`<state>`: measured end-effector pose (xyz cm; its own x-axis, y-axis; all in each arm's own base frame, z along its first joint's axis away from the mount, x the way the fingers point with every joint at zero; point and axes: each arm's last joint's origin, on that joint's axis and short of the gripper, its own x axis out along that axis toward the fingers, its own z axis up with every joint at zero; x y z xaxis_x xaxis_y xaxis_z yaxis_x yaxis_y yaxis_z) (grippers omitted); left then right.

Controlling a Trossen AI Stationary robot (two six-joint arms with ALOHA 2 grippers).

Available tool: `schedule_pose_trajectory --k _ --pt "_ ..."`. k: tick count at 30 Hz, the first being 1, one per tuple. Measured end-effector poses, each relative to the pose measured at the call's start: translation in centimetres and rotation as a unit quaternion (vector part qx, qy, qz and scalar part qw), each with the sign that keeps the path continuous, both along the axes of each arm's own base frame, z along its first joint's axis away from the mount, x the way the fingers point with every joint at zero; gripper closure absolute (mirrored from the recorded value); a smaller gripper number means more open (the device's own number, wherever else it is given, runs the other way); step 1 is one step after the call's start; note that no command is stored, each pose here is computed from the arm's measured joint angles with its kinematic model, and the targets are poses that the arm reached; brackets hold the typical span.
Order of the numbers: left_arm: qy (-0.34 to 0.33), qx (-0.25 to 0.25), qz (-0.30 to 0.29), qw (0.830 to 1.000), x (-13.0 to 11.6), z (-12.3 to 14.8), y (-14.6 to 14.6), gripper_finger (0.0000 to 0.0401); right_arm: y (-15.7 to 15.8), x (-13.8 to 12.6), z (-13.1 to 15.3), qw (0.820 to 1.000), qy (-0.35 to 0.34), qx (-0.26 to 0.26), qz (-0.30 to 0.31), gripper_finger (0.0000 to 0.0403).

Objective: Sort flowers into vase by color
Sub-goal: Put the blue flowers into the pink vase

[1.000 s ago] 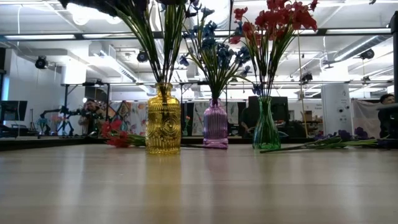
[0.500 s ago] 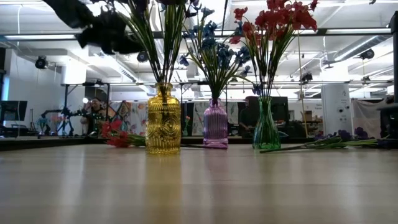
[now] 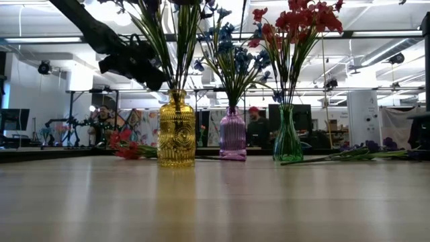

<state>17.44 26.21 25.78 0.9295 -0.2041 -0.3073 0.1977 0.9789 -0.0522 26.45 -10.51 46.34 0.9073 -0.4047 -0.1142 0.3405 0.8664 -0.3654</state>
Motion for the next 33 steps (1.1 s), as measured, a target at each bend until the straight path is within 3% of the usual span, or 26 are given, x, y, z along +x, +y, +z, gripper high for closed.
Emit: schedule_pose_trajectory --k 9,13,21,33 --pt "0.009 0.029 0.019 0.999 1.5 0.5 -0.1 0.0401 0.1 -0.3 1.3 0.998 -0.046 -0.041 -0.005 0.0385" --pt "0.036 0.045 0.033 0.998 2.8 0.4 -0.9 0.0401 -0.2 -1.5 2.3 0.995 -0.068 -0.068 -0.038 0.0385" --pt "0.028 0.066 0.026 0.997 3.1 -0.8 -1.3 0.0401 -0.2 -4.2 2.5 0.994 -0.08 -0.056 -0.058 0.0385" --pt "0.074 0.037 0.033 0.996 4.7 -3.9 -4.7 0.0401 -0.1 -4.5 1.3 0.995 -0.075 -0.036 -0.057 0.0385"
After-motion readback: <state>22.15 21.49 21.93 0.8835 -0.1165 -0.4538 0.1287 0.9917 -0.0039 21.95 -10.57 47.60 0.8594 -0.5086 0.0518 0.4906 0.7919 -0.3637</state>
